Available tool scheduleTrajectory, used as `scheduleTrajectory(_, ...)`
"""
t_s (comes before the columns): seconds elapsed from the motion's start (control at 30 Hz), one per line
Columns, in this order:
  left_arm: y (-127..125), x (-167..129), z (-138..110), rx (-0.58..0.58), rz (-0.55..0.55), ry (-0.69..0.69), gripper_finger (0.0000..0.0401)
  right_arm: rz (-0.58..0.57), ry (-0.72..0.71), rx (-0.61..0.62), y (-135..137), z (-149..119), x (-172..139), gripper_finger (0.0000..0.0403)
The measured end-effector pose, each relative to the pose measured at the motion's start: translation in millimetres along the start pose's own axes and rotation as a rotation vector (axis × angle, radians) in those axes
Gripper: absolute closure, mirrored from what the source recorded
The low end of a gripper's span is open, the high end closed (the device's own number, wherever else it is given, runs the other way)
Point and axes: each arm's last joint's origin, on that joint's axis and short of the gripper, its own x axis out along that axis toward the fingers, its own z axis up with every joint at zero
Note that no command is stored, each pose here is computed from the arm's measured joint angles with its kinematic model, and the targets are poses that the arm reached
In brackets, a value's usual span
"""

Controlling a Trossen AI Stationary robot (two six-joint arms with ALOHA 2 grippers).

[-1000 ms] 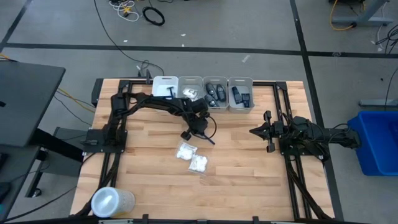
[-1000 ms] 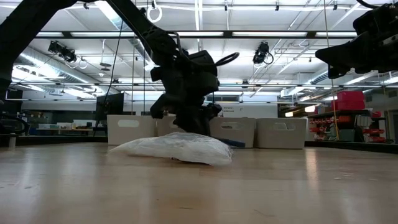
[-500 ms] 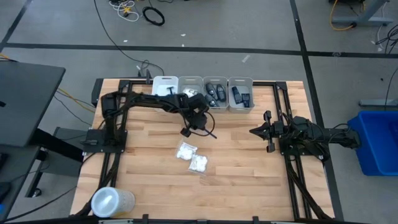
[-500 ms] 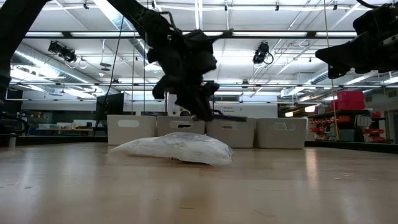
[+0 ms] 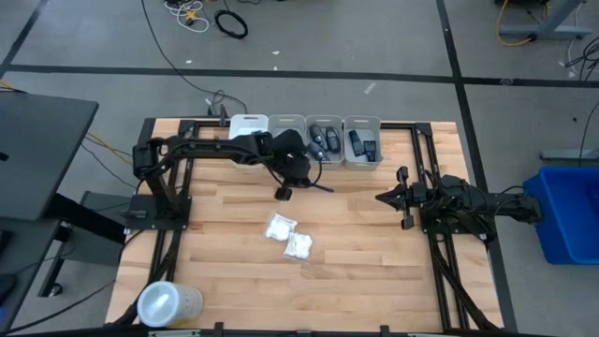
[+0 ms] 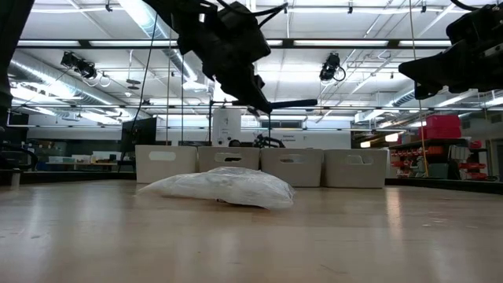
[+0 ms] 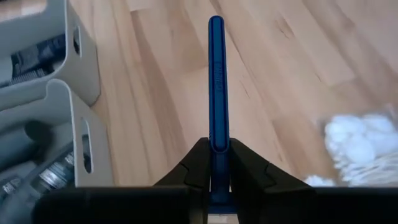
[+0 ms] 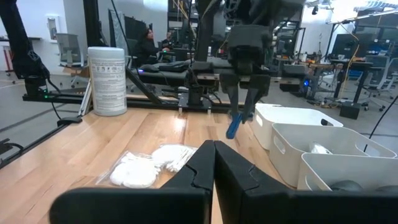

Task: Pick & Place Travel size toiletries
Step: Put the blue razor into the white bin

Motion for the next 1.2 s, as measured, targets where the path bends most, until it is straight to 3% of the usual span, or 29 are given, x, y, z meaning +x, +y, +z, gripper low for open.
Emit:
scheduleTrajectory(0.33, 0, 0, 0, -0.214, -0.002, 0.000, 0.0357, 0.000, 0.000, 0.000, 0, 0, 0, 0.0389)
scheduleTrajectory(0.57, -1, -4, 1, -0.283, -0.005, -0.001, 0.0353, 0.000, 0.000, 0.000, 0, 0, 0, 0.0389)
scheduleTrajectory(0.9, 1, -61, 16, -0.311, 0.064, -0.108, 0.0354, 0.000, 0.000, 0.000, 0, 0, 0, 0.0389)
scheduleTrajectory(1.2, -1, -103, 22, -0.327, 0.205, -0.147, 0.0359, 0.000, 0.000, 0.000, 0, 0, 0, 0.0389)
